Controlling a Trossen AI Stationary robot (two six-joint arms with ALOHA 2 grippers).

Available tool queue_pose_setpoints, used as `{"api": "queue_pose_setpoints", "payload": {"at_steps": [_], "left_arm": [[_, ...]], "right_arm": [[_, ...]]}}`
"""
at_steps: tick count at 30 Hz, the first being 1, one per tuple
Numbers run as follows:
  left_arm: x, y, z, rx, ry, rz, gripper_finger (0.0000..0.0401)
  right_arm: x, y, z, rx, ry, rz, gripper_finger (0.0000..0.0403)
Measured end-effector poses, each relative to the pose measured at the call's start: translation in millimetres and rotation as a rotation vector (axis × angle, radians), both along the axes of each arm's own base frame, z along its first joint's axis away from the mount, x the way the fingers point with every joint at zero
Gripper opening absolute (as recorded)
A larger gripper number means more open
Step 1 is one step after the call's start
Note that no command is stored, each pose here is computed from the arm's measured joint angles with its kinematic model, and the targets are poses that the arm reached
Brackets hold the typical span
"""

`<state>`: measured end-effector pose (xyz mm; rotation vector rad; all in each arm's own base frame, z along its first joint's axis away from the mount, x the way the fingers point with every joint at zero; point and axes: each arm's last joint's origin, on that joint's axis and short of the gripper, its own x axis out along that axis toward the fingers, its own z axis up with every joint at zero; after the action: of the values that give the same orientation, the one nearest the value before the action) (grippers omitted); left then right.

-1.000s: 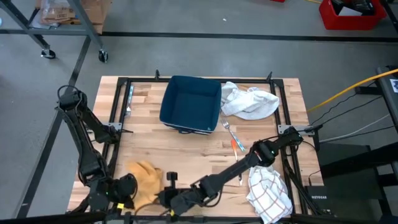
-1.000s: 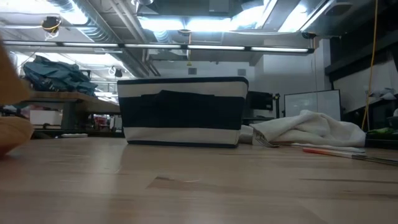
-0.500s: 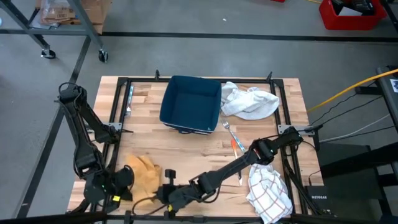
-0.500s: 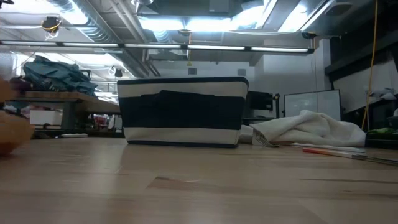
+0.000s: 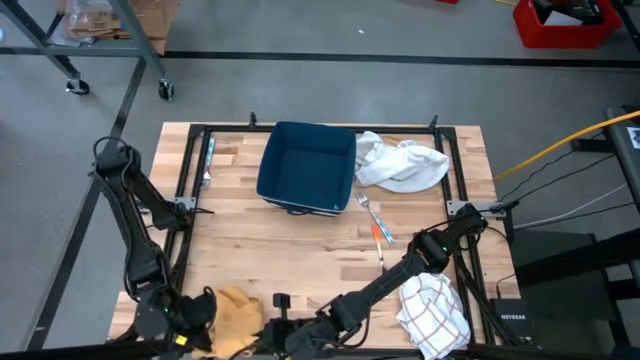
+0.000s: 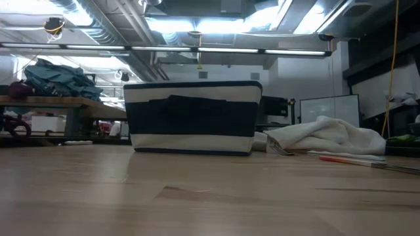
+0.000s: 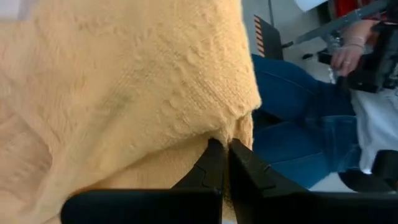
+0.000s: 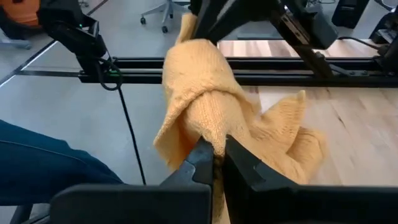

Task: Fold towel
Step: Fold the yellow towel

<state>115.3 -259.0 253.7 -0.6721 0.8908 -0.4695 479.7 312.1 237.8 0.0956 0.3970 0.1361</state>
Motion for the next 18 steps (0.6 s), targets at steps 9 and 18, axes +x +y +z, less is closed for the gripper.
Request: {"api": "queue_pose_setpoints", "payload": {"at_steps": [9,18], "left_arm": [[-8,9,-13,0.111,0.06,0.203,0.0],[-29,32,-32,0.285,0.262,0.41,0.0]], "right_arm": [[22,-40,-3,0.126,0.055,-0.127,0.0015],[40,-79,-16,0.147,0.126,-0.137,0.0015]]}}
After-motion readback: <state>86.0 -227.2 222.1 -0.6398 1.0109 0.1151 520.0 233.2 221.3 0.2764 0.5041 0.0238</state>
